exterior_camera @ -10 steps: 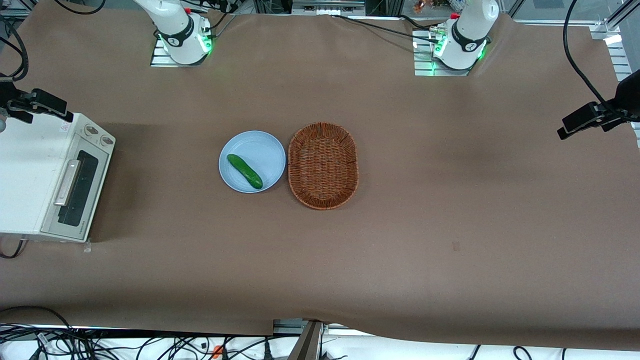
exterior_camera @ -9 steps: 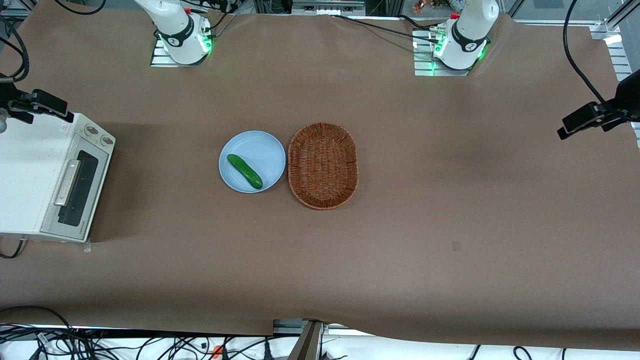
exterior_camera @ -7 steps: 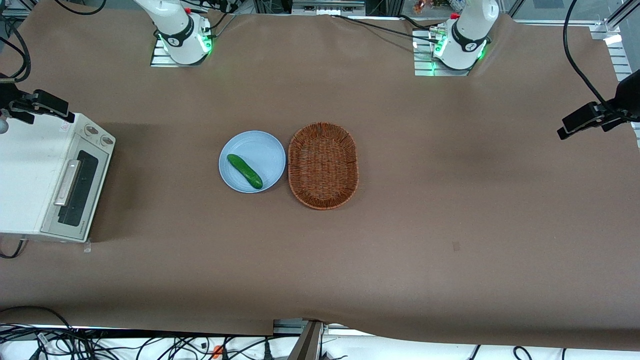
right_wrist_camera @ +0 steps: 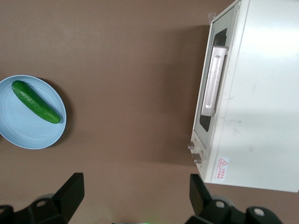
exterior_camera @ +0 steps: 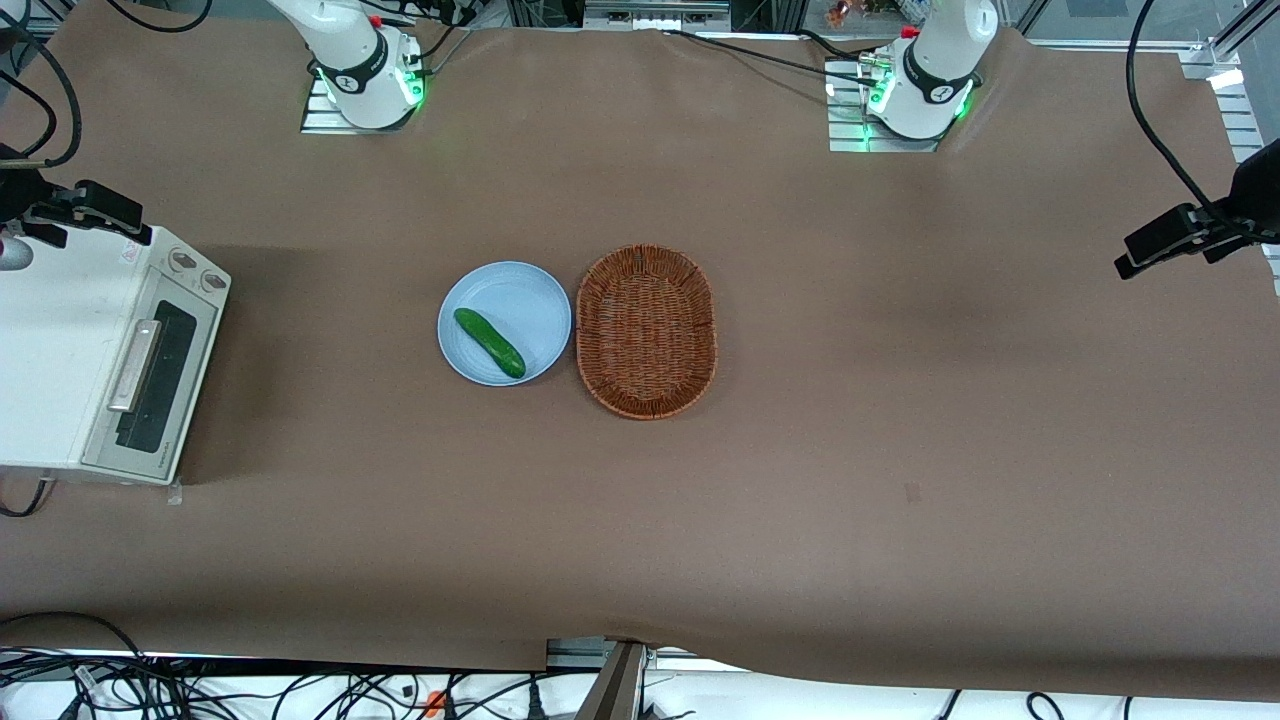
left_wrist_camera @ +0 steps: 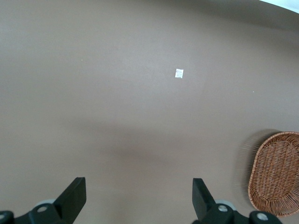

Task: Open oven door with right arm only

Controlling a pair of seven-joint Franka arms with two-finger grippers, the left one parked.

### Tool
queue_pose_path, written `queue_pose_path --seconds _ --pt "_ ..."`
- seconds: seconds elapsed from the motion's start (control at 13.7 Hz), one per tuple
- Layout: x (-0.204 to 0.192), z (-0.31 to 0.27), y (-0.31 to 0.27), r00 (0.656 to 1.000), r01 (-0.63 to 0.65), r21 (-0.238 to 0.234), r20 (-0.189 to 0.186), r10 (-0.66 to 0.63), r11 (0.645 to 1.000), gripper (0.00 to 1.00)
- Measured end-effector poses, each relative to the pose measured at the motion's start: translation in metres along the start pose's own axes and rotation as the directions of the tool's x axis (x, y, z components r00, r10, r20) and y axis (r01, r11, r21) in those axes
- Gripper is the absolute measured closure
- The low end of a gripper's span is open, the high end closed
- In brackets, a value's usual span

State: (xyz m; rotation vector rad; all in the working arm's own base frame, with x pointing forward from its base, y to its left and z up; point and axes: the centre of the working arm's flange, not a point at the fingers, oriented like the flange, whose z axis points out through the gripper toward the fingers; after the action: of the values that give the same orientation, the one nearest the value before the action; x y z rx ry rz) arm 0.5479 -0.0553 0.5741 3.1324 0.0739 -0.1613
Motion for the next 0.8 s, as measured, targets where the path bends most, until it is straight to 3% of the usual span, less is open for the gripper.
queue_pose_path --seconds 0.29,0.8 --pt "0.004 0.011 0.0 0.999 -0.033 0.002 0.033 0.033 0.999 0.0" --pt "0.014 0.011 -0.01 0.998 -0.05 -0.003 0.03 0.05 0.999 0.0"
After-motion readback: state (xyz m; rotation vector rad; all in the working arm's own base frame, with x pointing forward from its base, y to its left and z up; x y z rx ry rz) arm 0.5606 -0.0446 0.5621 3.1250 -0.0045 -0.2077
